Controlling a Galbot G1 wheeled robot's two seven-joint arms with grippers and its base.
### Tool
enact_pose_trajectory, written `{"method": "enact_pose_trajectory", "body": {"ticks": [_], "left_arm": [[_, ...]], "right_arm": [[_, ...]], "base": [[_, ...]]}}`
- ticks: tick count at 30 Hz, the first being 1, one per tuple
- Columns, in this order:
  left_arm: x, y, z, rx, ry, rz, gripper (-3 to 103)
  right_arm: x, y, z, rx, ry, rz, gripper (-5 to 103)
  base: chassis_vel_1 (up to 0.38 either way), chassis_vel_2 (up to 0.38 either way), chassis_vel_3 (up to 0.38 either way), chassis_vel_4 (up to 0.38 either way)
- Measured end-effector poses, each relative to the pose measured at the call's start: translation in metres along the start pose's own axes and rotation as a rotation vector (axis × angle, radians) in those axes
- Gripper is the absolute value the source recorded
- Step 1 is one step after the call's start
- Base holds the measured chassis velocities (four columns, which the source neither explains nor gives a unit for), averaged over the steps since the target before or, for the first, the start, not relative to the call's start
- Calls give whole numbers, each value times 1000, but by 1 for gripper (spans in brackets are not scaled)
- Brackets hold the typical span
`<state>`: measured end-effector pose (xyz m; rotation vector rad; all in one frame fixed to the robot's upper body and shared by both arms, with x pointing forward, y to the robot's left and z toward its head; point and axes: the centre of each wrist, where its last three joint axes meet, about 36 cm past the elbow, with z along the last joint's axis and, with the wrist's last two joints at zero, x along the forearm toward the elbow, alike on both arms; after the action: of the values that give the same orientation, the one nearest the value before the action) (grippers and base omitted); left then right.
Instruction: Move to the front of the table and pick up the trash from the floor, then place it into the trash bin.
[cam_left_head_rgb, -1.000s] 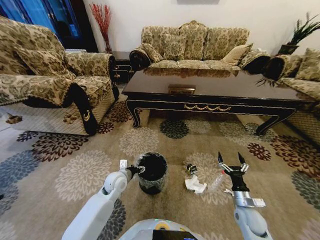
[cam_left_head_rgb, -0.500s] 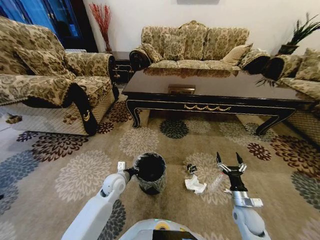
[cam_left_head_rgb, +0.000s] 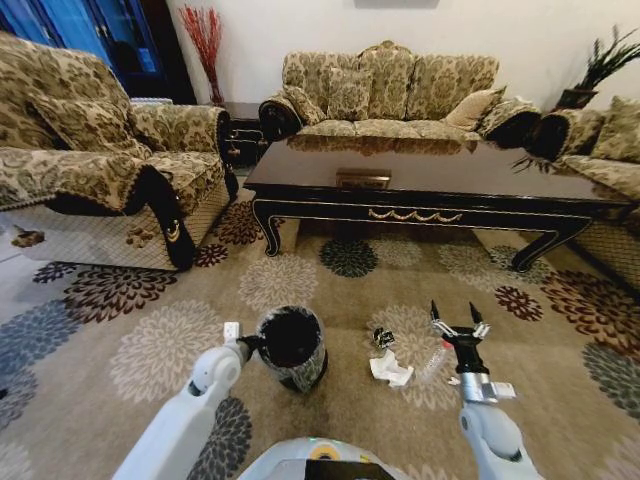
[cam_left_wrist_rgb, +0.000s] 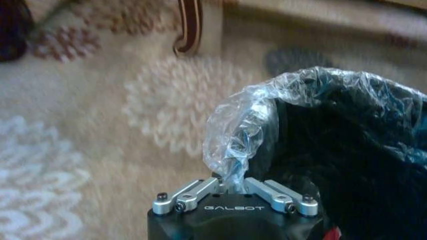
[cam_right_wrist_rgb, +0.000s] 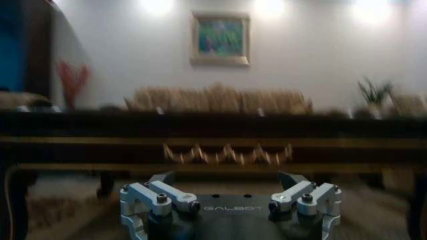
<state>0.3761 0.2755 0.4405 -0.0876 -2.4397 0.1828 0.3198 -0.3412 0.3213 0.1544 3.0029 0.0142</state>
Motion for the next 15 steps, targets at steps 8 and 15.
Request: {"method": "enact_pose_trajectory", "body": {"ticks": [8,15], "left_arm": [[49,25,-25,-13,-82,-41,2],[97,20,-36,-10,-159,-32,2]], "right_arm": [[-14,35,23,-97,358,193,100],[-28,35,52,-105,658,318,100]], "base": [[0,0,0,0],[0,0,0,0]]}}
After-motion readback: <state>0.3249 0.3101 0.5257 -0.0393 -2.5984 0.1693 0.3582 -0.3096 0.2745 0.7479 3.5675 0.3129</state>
